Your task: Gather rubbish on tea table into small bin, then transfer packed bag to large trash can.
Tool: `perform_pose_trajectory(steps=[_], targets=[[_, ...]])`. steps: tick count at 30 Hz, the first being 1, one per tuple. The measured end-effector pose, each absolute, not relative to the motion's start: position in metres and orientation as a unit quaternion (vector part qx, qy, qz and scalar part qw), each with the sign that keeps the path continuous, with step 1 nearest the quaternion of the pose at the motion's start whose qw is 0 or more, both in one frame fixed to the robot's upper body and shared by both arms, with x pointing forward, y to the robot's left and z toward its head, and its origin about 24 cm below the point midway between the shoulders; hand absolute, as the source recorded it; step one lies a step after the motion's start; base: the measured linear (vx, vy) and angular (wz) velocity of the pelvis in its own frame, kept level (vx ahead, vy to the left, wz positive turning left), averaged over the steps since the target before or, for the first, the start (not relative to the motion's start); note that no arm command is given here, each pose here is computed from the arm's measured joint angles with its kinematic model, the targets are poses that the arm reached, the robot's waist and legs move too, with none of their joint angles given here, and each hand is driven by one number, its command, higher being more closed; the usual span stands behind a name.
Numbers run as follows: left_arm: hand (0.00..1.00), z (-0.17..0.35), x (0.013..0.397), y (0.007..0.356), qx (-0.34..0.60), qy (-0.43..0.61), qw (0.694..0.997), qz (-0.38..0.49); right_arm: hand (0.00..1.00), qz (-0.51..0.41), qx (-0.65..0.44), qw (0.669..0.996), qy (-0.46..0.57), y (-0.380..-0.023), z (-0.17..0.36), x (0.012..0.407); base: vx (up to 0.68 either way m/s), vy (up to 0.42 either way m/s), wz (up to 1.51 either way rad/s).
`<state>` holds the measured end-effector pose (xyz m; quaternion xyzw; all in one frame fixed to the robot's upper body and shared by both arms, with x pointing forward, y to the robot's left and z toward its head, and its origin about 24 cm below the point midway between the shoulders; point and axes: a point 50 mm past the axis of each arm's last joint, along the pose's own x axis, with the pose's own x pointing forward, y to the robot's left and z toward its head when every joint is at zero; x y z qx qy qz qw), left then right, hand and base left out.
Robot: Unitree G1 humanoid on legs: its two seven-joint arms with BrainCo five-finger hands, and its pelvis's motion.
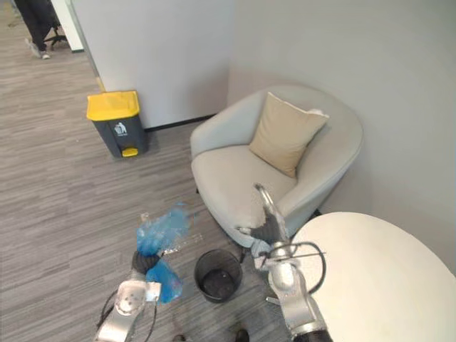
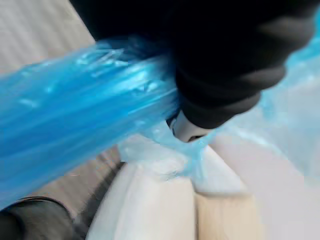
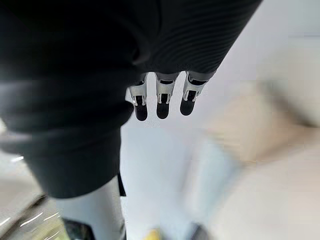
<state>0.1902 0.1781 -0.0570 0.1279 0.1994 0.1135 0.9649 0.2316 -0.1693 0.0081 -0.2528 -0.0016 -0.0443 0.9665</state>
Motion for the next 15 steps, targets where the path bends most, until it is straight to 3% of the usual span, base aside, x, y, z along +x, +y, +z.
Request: perform_pose_trajectory(steps=[4, 9, 15], targets=[[1.0, -0.083, 0.17, 0.201, 0.07, 0.274, 0.944, 0.171, 0.0, -0.083, -0.16, 0.971, 0.158, -0.189, -0.048, 0.211, 0.01, 0.001, 0.03], [1.0, -0.111, 0.138, 0.218, 0.021, 0.354, 0.909, 0.216, 0.0, -0.099, -0.071, 0.943, 0.31, -0.197, -0.101, 0.175, 0.02, -0.001, 0.02], [1.0, -0.133, 0.107, 0.222, 0.003, 0.423, 0.875, 0.236, 0.0, -0.107, -0.032, 0.917, 0.384, -0.196, -0.126, 0.151, 0.02, -0.001, 0.03]])
